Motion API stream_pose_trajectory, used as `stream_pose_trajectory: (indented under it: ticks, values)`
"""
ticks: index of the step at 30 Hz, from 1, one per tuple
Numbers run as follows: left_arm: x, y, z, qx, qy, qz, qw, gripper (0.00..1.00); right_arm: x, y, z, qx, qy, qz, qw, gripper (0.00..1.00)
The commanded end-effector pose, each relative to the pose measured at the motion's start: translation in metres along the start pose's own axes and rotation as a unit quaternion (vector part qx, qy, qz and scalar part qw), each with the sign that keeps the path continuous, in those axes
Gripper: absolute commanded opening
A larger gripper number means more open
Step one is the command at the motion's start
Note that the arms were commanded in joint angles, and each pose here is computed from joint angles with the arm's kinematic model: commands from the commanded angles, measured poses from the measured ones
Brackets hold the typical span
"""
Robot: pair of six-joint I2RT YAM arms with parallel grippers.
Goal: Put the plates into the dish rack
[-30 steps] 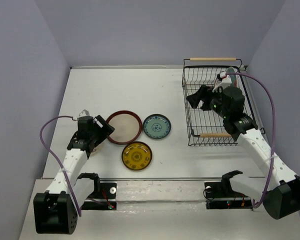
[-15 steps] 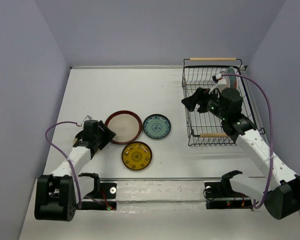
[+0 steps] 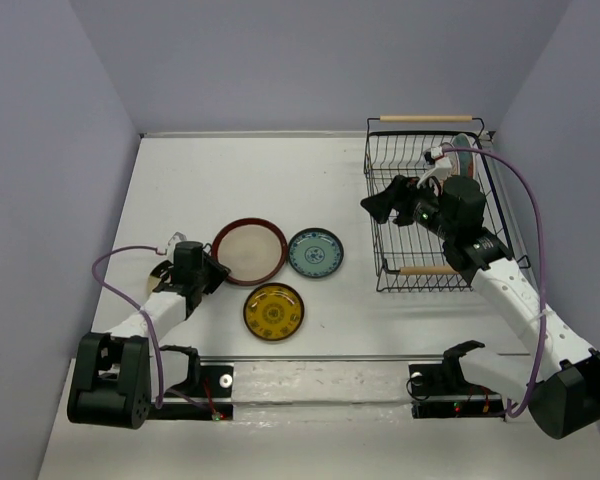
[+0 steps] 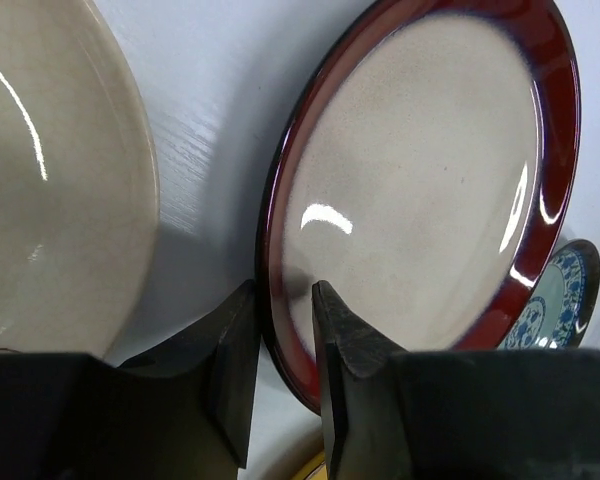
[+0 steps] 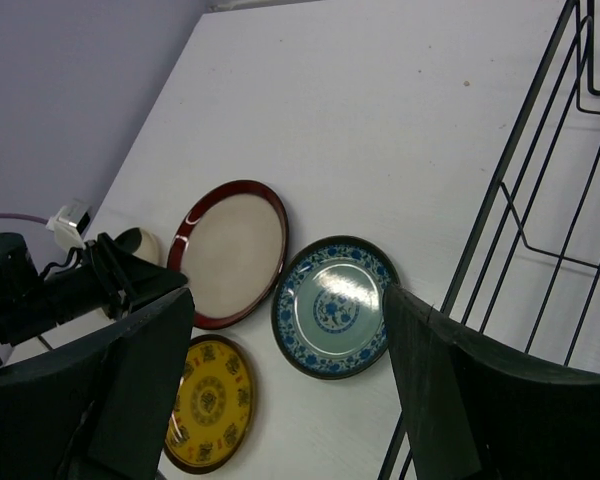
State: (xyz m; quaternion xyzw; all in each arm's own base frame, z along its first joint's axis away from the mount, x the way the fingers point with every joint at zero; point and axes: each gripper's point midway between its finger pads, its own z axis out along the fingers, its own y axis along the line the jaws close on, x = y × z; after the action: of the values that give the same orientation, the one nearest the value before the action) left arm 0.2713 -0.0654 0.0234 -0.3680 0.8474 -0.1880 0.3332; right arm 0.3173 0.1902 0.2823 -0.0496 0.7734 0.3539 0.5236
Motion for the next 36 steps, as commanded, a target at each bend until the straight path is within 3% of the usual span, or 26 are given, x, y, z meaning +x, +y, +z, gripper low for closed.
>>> stream_pose_trajectory:
  ticks: [1, 5, 7, 8, 11, 19, 27, 30, 36]
  values:
    - [-0.004, -0.009, 0.003, 0.023, -0.019, -0.014, 0.999, 0.37, -0.009, 0.016, 0.0, -0.035, -0.018, -0.007, 0.999, 0.81]
    - [0.001, -0.009, 0.006, 0.026, -0.017, -0.017, 0.999, 0.4, -0.01, 0.017, -0.001, -0.035, -0.019, -0.006, 0.999, 0.81]
    - [-0.002, -0.013, 0.005, 0.035, -0.022, -0.019, 0.999, 0.36, -0.007, 0.02, 0.0, -0.039, -0.015, -0.006, 0.999, 0.81]
    - [-0.003, -0.015, 0.005, 0.04, -0.025, -0.02, 0.999, 0.21, -0.007, 0.02, 0.0, -0.04, -0.014, -0.006, 0.999, 0.81]
    - [-0.011, -0.025, 0.0, 0.063, -0.042, -0.02, 0.997, 0.06, -0.007, 0.02, -0.001, -0.041, -0.014, -0.005, 0.999, 0.81]
    - [-0.066, -0.069, -0.039, 0.154, -0.163, -0.047, 0.973, 0.05, 0.005, 0.028, 0.009, -0.067, 0.017, 0.002, 0.998, 0.81]
    - [-0.116, -0.128, -0.1, 0.239, -0.245, -0.015, 0.939, 0.05, 0.024, 0.052, 0.034, -0.101, 0.064, 0.002, 0.993, 0.85]
    - [-0.128, -0.154, -0.131, 0.285, -0.265, 0.013, 0.921, 0.05, 0.026, 0.07, 0.041, -0.122, 0.073, -0.007, 0.99, 0.86]
    - [-0.105, -0.188, -0.172, 0.378, -0.216, 0.082, 0.897, 0.05, 0.049, 0.085, 0.065, -0.144, 0.117, -0.005, 0.983, 0.89]
